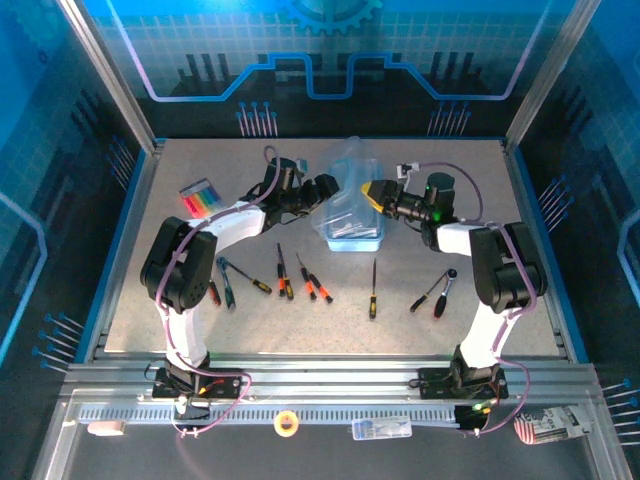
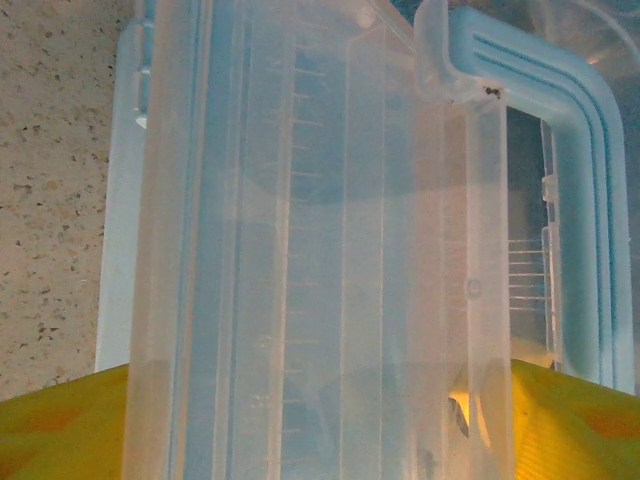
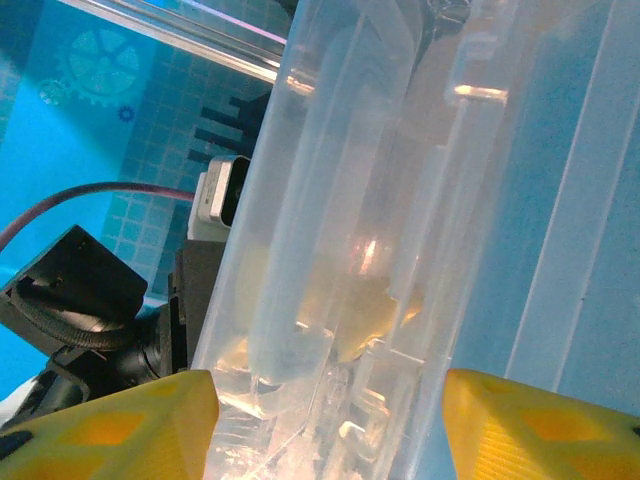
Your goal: Pack the tool kit
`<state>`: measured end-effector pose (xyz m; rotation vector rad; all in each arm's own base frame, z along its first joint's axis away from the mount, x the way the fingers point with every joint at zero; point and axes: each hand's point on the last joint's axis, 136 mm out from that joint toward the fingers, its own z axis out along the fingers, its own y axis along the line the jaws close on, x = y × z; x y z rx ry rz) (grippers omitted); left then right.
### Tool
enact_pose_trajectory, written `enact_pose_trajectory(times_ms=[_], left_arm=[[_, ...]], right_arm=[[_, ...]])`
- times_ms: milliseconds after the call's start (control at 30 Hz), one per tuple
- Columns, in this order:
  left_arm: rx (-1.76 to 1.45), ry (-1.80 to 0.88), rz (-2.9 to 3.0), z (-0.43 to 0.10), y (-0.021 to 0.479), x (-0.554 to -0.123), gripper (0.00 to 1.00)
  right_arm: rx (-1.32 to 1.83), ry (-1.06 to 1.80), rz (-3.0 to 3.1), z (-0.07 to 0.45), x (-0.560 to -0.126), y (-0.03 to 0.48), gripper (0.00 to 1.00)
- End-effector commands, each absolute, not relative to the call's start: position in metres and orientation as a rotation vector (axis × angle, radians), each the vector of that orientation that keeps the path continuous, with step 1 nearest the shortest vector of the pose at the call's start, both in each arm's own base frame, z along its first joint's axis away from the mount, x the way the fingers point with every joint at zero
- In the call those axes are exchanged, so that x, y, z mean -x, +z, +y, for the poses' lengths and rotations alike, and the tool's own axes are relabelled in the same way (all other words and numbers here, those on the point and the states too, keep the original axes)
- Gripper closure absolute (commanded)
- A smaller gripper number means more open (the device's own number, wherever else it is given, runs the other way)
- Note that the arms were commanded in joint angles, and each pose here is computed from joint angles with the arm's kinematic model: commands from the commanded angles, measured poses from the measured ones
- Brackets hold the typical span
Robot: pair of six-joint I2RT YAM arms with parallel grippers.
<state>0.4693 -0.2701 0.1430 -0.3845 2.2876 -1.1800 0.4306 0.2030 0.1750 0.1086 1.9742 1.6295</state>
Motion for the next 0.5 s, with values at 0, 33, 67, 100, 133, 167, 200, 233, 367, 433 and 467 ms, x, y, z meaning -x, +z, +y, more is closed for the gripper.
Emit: enact_pose_trajectory(times_ms=[0, 33, 67, 100, 133, 167, 200, 233, 367, 433, 467], left_arm=[[0.212, -1.325, 2.165, -0.295, 0.2, -0.459, 0.21], [0.208, -1.326, 2.166, -0.295, 0.2, -0.459, 0.2], [0.204, -1.324, 2.169, -0.296, 0.2, -0.459, 0.19], [0.205, -1.318, 2.171, -0.295, 0.2, -0.46, 0.17], [0.204, -1.315, 2.173, -0.294, 0.199, -0.46, 0.16], [0.202, -1.312, 2.176, -0.294, 0.199, -0.459, 0.14], [0.196, -1.309, 2.176, -0.294, 0.201, -0.46, 0.13], [0.193, -1.299, 2.183, -0.292, 0.2, -0.46, 0.1], [0.19, -1.26, 2.195, -0.284, 0.202, -0.462, 0.02], [0.19, -1.241, 2.209, -0.28, 0.201, -0.461, 0.01], [0.189, -1.231, 2.215, -0.278, 0.201, -0.461, 0.01]], right_arm=[[-0.12, 1.755, 1.959, 0.209, -0.417, 0.166, 0.38], [-0.122, 1.771, 1.949, 0.208, -0.417, 0.168, 0.39], [-0.127, 1.78, 1.943, 0.208, -0.417, 0.167, 0.4], [-0.125, 1.781, 1.941, 0.208, -0.417, 0.167, 0.41], [-0.13, 1.778, 1.947, 0.207, -0.416, 0.166, 0.41], [-0.134, 1.771, 1.95, 0.206, -0.417, 0.165, 0.42], [-0.131, 1.77, 1.949, 0.206, -0.416, 0.166, 0.44], [-0.123, 1.77, 1.941, 0.205, -0.416, 0.168, 0.45], [-0.127, 1.776, 1.928, 0.203, -0.418, 0.173, 0.52], [-0.127, 1.775, 1.923, 0.202, -0.42, 0.176, 0.57], [-0.131, 1.773, 1.921, 0.201, -0.421, 0.176, 0.59]])
